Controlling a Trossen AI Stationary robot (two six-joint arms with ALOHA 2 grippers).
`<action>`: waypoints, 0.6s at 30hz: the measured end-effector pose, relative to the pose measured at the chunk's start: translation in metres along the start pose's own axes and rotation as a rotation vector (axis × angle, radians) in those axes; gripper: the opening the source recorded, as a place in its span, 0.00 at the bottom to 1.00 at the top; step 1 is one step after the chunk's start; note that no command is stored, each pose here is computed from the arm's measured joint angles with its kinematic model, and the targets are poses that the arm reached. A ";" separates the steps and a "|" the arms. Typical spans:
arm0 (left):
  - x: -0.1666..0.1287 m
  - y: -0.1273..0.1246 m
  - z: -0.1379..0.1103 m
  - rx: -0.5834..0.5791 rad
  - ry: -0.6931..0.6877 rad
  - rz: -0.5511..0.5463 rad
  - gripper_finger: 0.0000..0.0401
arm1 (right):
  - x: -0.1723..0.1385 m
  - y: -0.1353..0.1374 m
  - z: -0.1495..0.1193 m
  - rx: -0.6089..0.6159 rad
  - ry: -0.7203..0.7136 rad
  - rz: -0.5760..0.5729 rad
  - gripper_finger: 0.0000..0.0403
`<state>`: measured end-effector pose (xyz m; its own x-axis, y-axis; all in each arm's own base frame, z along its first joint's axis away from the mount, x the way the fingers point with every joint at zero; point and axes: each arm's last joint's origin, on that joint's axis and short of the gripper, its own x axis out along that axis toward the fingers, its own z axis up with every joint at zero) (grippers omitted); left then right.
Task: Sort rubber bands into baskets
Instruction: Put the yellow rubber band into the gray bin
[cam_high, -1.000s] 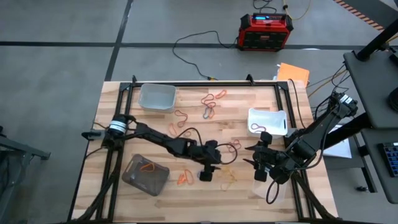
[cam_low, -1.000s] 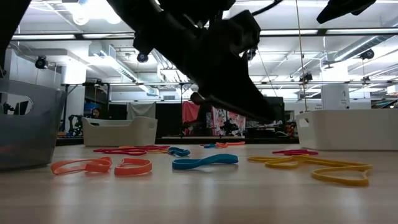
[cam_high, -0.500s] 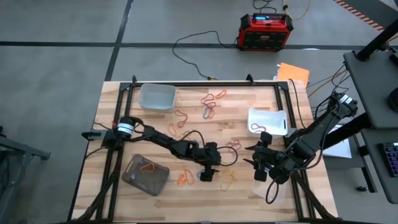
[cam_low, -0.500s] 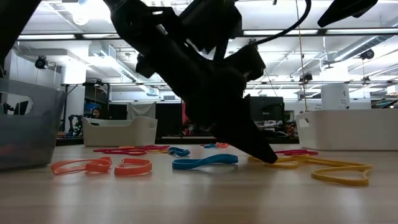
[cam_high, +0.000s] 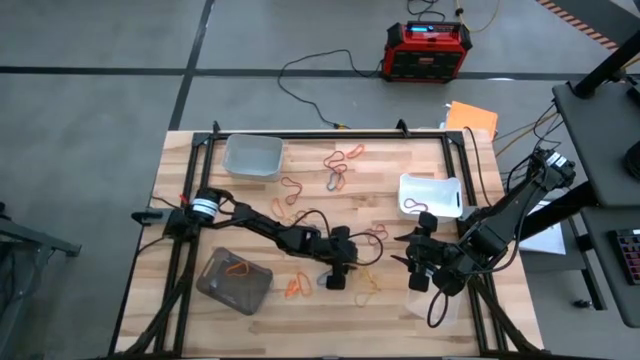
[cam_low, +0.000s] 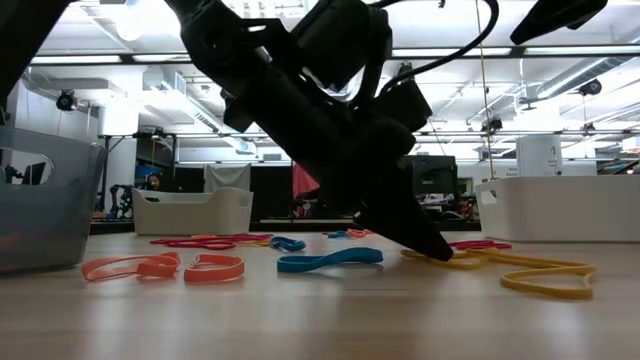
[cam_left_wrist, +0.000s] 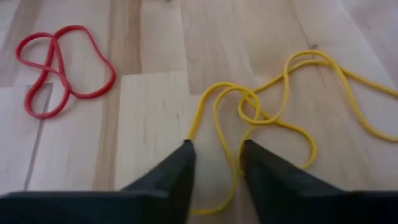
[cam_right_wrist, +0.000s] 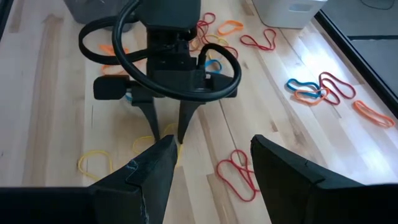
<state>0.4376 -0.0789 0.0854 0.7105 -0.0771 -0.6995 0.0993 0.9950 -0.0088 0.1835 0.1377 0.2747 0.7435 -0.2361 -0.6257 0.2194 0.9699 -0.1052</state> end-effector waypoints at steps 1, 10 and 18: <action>0.000 0.000 0.000 0.005 -0.002 0.002 0.21 | 0.000 0.000 0.000 0.001 -0.001 0.001 0.50; -0.001 -0.001 0.004 0.050 -0.043 -0.012 0.01 | 0.000 0.000 0.001 0.005 -0.005 0.003 0.50; -0.018 -0.004 0.017 0.142 -0.072 -0.013 0.00 | 0.000 0.001 0.001 0.002 -0.007 0.004 0.50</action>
<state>0.4366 -0.0824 0.1100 0.7560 -0.0997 -0.6469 0.2030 0.9753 0.0869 0.1841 0.1382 0.2752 0.7485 -0.2323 -0.6211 0.2173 0.9708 -0.1013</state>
